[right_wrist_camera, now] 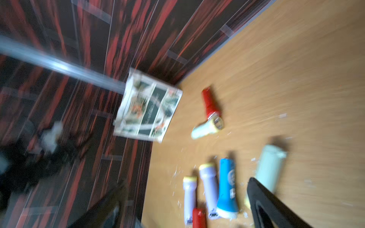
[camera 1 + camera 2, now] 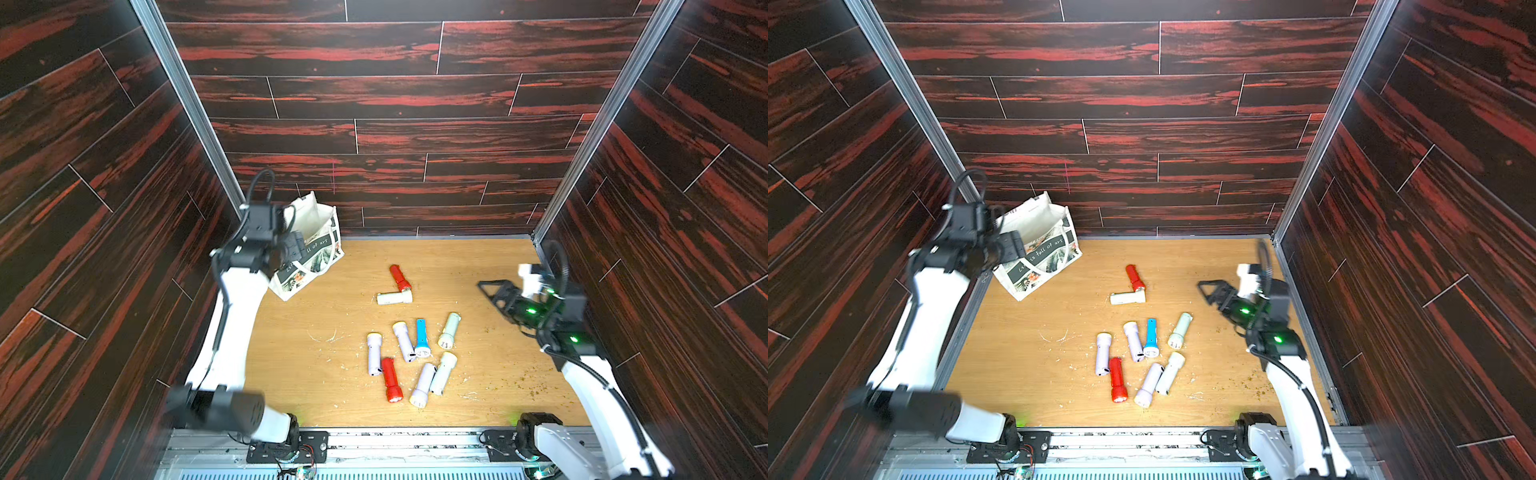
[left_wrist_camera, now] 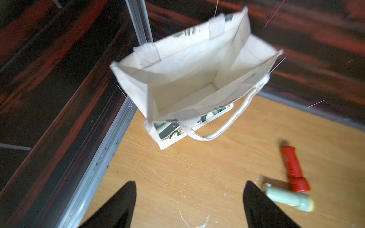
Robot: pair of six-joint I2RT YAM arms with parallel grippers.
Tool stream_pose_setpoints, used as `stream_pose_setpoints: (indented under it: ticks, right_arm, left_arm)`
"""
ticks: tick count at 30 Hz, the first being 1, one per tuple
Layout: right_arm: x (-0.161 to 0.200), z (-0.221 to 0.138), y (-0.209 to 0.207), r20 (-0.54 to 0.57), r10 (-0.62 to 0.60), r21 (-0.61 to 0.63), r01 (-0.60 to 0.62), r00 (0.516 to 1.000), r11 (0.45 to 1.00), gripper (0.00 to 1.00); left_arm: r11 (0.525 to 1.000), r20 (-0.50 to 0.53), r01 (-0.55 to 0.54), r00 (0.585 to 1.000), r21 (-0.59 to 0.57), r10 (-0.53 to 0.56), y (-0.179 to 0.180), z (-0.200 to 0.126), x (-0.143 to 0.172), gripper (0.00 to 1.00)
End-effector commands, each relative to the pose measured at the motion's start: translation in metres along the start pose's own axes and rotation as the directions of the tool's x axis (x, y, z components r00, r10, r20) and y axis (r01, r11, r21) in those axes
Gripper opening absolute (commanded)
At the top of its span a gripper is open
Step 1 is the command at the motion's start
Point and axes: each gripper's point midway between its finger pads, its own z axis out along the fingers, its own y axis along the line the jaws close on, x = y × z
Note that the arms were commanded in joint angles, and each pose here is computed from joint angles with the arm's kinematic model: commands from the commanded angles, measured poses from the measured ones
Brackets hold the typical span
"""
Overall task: Put the flashlights into the tote bags
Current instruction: Move the canvas bag to the center of the board.
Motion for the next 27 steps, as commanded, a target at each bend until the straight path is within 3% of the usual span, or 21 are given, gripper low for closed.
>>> stream_pose_setpoints:
  ticks: [1,3,9,15,21,27]
  right_arm:
    - [0.016,0.024,0.024,-0.086,-0.161,-0.009,0.161,0.983,0.987,0.95]
    - [0.031,0.040,0.036,-0.137,-0.225,-0.021,0.224,0.965,0.974,0.95]
    - [0.055,0.056,0.068,-0.173,-0.371,-0.095,0.360,0.912,0.928,0.95]
    - [0.056,0.044,0.075,-0.129,-0.405,-0.119,0.392,0.905,0.912,0.93]
    - [0.056,0.037,0.065,-0.133,-0.429,-0.067,0.424,0.893,0.903,0.92]
    - [0.054,0.038,0.063,-0.143,-0.443,-0.050,0.441,0.885,0.896,0.92]
  left_arm:
    - [0.995,-0.057,-0.094,0.994,-0.042,0.092,0.003,0.007,-0.002,0.91]
    - [0.991,-0.078,-0.122,0.990,-0.048,0.118,-0.002,0.020,-0.007,0.98]
    - [0.965,-0.161,-0.246,0.960,-0.092,0.229,-0.009,0.066,-0.013,0.99]
    - [0.948,-0.167,-0.309,0.941,-0.078,0.293,-0.021,0.100,-0.023,0.91]
    - [0.923,-0.184,-0.376,0.916,-0.082,0.357,-0.029,0.134,-0.025,0.89]
    - [0.911,-0.169,-0.410,0.896,0.035,0.410,-0.059,0.148,-0.018,0.85]
